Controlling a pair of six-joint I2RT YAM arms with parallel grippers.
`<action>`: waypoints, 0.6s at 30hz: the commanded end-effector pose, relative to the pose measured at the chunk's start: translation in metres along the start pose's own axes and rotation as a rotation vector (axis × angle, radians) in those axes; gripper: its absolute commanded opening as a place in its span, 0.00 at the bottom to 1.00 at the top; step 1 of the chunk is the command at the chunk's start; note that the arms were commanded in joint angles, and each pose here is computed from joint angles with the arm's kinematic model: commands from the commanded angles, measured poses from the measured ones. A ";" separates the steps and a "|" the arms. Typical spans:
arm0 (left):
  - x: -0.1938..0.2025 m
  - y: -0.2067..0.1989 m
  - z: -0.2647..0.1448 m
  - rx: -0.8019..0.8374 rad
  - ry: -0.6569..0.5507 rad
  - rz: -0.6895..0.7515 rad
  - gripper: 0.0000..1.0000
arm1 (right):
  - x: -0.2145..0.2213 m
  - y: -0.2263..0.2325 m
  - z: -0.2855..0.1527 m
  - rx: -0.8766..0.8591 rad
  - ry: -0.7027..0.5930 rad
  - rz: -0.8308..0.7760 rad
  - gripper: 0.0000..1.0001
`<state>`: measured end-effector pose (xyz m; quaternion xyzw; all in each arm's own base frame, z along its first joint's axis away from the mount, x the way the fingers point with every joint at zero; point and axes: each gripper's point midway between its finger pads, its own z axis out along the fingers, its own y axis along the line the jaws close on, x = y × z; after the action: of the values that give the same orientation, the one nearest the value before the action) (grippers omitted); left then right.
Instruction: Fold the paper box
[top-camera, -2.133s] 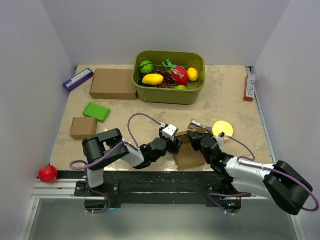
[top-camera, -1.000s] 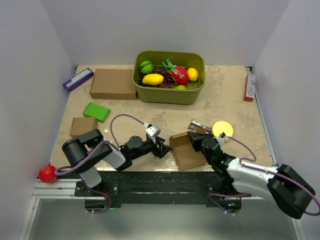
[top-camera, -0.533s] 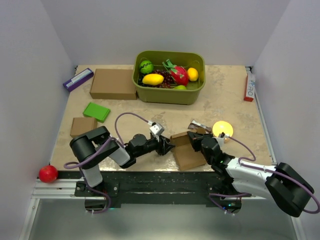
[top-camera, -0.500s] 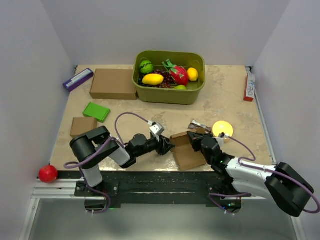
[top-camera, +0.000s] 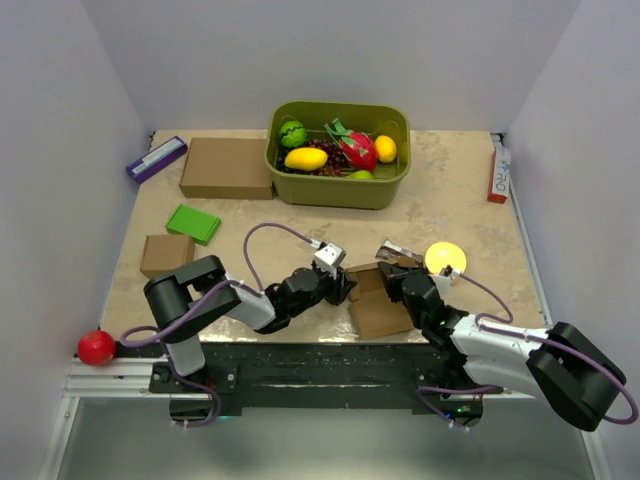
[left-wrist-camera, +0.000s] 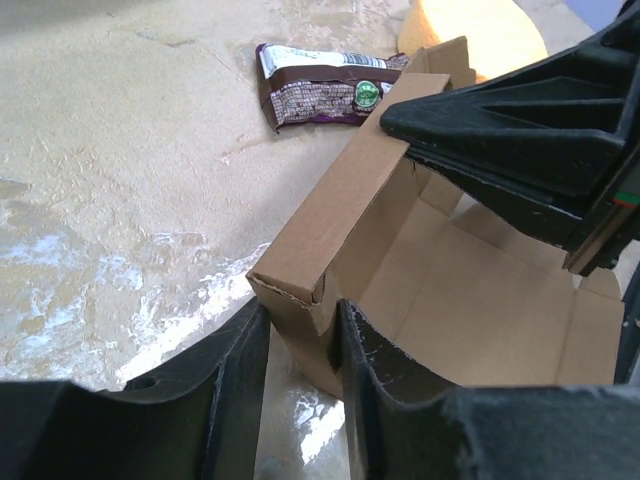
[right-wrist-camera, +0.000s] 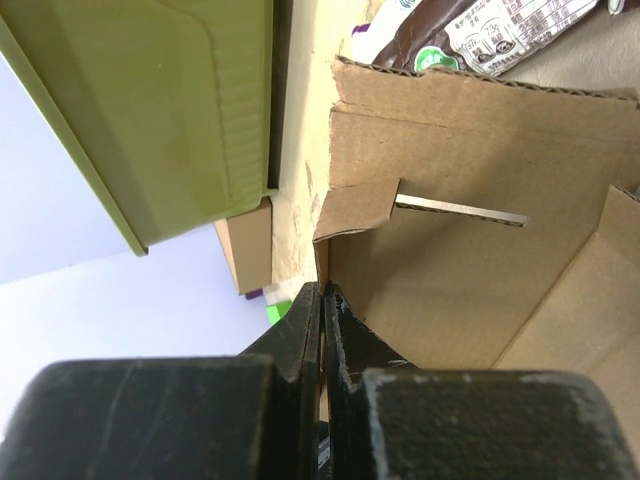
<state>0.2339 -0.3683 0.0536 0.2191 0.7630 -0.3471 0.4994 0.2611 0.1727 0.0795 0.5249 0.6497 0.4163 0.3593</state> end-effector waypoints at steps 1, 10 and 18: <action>0.005 0.003 0.005 -0.083 0.035 0.015 0.29 | 0.004 -0.028 -0.004 0.084 0.032 -0.076 0.00; 0.015 0.009 0.006 -0.194 0.096 0.100 0.19 | 0.004 -0.018 -0.005 0.067 0.027 -0.091 0.00; 0.013 -0.013 0.002 -0.092 0.089 -0.012 0.30 | 0.002 -0.018 -0.007 0.061 0.021 -0.085 0.00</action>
<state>0.2384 -0.3739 0.0543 0.1937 0.7902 -0.2851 0.5068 0.2599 0.1652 0.0821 0.5247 0.6490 0.4070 0.3712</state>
